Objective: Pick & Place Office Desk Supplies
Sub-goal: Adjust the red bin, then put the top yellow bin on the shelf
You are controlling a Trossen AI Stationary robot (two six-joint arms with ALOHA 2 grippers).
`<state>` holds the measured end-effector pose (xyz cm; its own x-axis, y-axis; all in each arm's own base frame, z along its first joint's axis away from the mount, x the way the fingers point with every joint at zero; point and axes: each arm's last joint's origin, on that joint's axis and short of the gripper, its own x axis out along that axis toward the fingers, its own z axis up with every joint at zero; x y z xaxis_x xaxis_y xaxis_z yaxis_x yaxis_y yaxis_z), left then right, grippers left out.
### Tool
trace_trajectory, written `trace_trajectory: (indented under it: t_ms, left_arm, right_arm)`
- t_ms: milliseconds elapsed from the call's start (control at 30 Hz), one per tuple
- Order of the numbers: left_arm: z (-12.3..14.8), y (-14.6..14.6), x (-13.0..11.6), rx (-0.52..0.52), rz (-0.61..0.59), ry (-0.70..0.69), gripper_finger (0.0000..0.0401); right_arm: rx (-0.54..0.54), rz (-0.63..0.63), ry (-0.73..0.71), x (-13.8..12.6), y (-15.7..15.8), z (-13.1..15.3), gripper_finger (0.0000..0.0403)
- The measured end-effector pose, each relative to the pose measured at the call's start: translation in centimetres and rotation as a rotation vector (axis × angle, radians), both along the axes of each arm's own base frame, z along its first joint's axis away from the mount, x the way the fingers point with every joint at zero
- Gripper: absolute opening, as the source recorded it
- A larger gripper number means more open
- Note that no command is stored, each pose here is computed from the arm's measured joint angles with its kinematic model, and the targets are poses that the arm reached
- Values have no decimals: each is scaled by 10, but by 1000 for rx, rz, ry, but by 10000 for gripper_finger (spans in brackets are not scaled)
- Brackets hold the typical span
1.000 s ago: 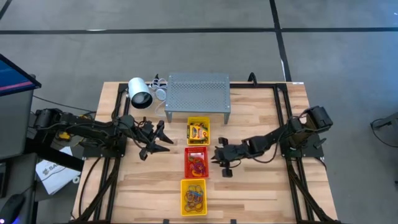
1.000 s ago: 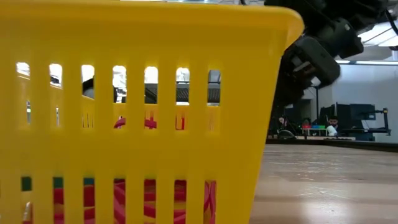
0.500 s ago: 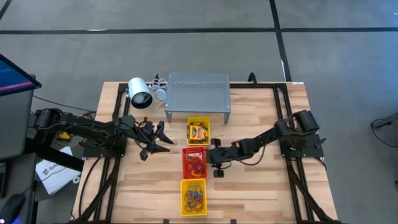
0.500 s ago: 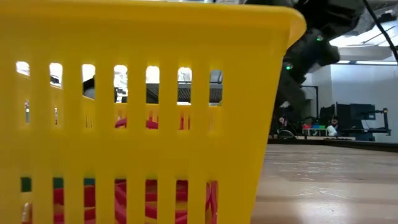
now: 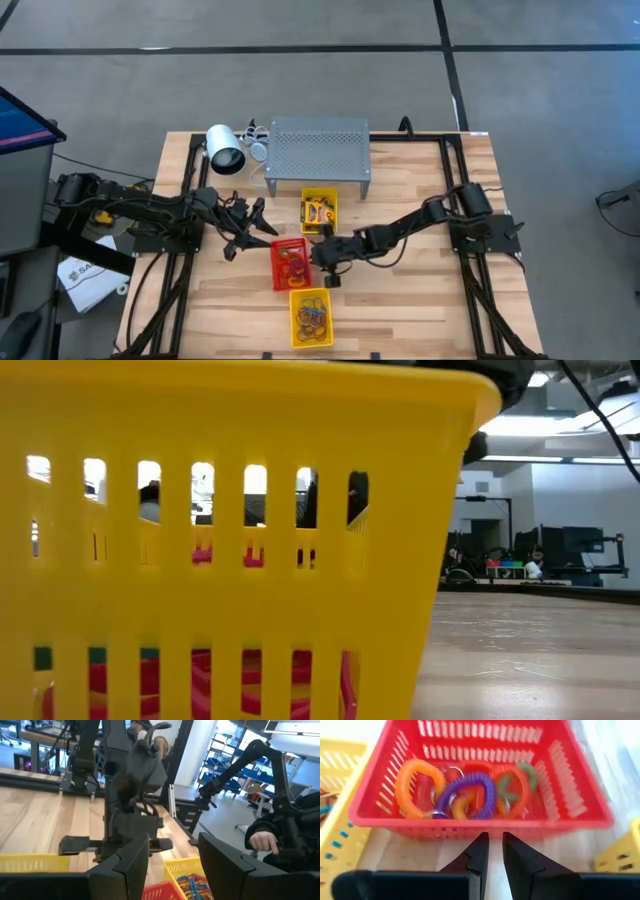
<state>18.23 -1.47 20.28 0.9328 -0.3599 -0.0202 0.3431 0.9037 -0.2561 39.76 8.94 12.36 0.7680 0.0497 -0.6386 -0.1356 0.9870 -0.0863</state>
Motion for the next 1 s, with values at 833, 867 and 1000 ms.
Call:
trace_trajectory:
  t_ms: [833, 867, 1000]
  left_arm:
    - [-2, 0, 0, 4, 0, 18, 167]
    - [-2, 0, 0, 7, 0, 16, 167]
    - [-2, 0, 0, 8, 1, 15, 167]
  right_arm:
    - [13, -70, 65, -20, -25, 57, 127]
    - [11, -77, 72, -20, -27, 56, 142]
    - [6, -101, 103, -20, -36, 52, 198]
